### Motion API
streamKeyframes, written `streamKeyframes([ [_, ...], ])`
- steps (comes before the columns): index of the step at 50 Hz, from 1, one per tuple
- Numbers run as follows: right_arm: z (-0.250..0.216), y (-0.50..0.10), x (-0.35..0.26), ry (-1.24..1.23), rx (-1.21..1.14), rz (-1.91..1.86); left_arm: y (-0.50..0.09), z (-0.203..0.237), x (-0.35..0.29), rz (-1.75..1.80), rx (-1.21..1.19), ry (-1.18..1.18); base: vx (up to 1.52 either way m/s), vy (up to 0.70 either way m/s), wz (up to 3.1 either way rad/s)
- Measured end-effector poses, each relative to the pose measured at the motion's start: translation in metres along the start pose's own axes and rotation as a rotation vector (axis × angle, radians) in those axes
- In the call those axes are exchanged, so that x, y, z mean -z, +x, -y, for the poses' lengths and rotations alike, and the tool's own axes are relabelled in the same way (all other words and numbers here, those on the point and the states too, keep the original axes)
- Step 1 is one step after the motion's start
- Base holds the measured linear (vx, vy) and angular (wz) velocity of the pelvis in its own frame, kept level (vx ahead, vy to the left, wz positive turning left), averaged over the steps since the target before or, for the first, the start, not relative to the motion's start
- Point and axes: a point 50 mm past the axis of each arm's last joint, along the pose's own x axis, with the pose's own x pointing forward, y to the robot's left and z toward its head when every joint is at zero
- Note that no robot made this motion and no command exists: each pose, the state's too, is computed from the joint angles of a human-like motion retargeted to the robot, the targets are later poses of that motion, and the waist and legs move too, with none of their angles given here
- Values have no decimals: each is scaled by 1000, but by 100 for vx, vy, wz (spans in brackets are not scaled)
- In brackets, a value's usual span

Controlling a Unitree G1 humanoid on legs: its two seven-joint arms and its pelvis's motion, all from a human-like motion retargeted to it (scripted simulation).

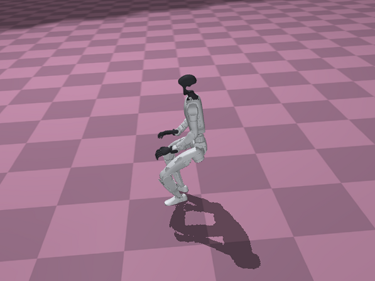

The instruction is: Upper body actions

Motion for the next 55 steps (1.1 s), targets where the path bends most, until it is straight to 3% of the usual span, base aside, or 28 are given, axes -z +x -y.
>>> streamKeyframes([
  [26, -2, 0, -2, 2, -3, 3, 6, -1, -8, -8, -37, -5, 0, 0, 0],
  [38, -6, 0, -5, 2, -15, 6, 44, -22, -72, 103, -151, -377, 0, 0, 0],
  [48, -9, 1, -9, 5, -27, 15, 88, -68, -122, 260, -111, -807, 0, 0, 0],
  [55, -11, 3, -13, 2, -34, 32, 111, -101, -140, 320, -111, -924, 0, 0, 0],
])
